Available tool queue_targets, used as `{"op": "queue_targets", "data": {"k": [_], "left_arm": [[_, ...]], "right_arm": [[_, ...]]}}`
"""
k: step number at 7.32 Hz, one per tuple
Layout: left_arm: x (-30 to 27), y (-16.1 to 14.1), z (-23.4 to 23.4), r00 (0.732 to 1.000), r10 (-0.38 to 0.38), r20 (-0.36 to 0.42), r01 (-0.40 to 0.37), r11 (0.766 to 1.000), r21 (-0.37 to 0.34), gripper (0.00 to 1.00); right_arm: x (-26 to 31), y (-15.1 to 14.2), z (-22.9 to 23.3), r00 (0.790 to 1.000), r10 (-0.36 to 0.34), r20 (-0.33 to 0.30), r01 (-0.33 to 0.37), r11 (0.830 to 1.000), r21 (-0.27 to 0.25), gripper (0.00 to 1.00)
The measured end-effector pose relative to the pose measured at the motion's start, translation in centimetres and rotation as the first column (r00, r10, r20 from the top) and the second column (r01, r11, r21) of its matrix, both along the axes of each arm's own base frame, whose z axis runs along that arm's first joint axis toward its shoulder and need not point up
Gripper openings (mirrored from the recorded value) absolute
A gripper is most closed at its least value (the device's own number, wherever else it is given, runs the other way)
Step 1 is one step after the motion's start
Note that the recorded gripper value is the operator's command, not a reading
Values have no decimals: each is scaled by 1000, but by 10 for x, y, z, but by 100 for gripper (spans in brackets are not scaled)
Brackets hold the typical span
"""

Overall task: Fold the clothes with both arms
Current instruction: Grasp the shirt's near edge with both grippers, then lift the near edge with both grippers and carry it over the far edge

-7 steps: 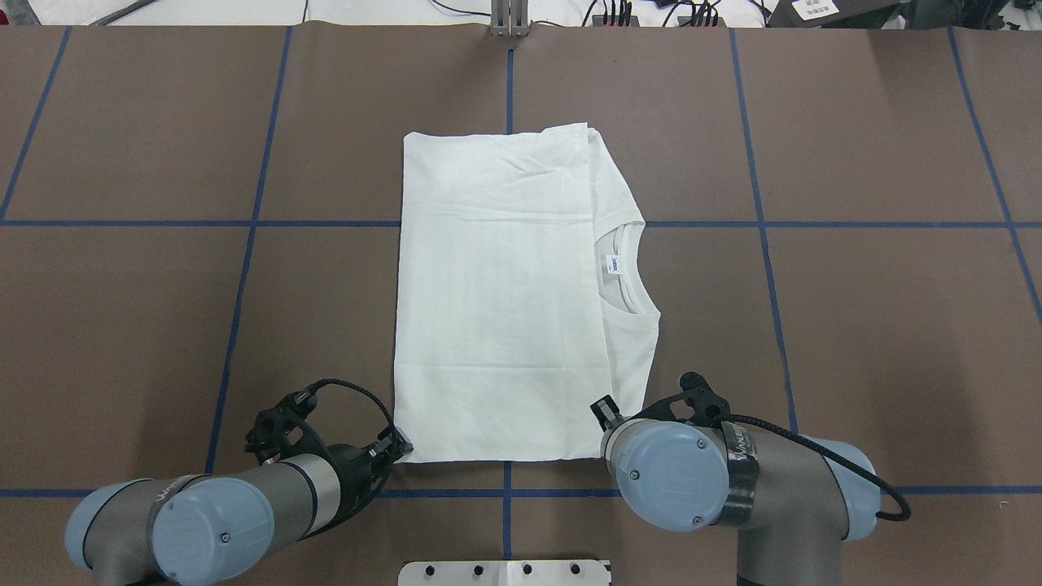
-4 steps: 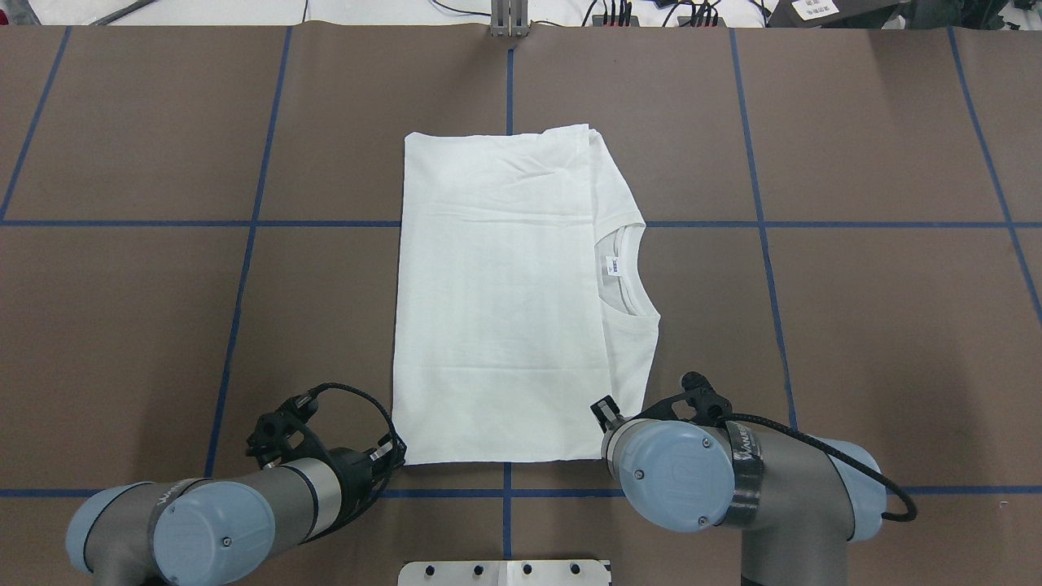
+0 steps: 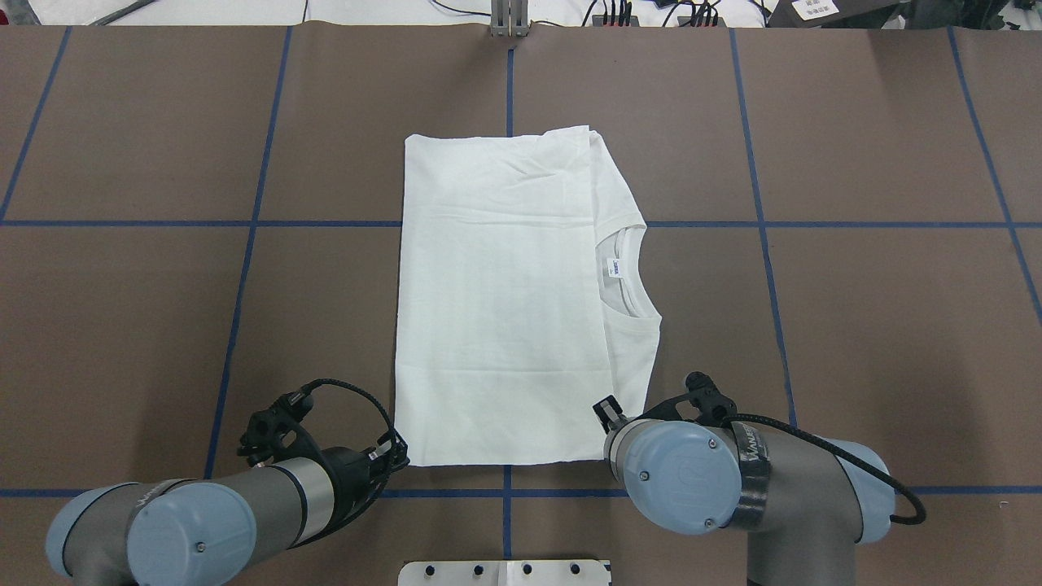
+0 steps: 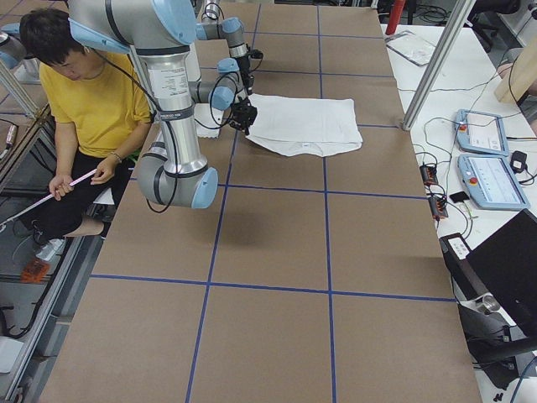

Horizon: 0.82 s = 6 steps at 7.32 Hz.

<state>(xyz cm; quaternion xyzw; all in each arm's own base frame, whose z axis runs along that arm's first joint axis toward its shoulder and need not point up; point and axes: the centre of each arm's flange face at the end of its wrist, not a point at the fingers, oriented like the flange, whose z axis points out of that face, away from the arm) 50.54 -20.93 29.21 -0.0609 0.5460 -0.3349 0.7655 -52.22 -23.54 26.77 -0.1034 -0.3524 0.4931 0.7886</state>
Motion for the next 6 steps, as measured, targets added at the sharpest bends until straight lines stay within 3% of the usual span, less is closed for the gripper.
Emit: {"op": "queue_targets", "data": {"k": [4,6], "left_arm": [[-66,34,-54,997,26,-78,-32,997,-72,0],[-81,31,-76,993,25,-113,-32,998,-62,0]], "right_arm": [[37,28,-29,999,-19,33,20,1000,-14,0],[56,17,-45,998,1,64,0,1000,-12,0]]}}
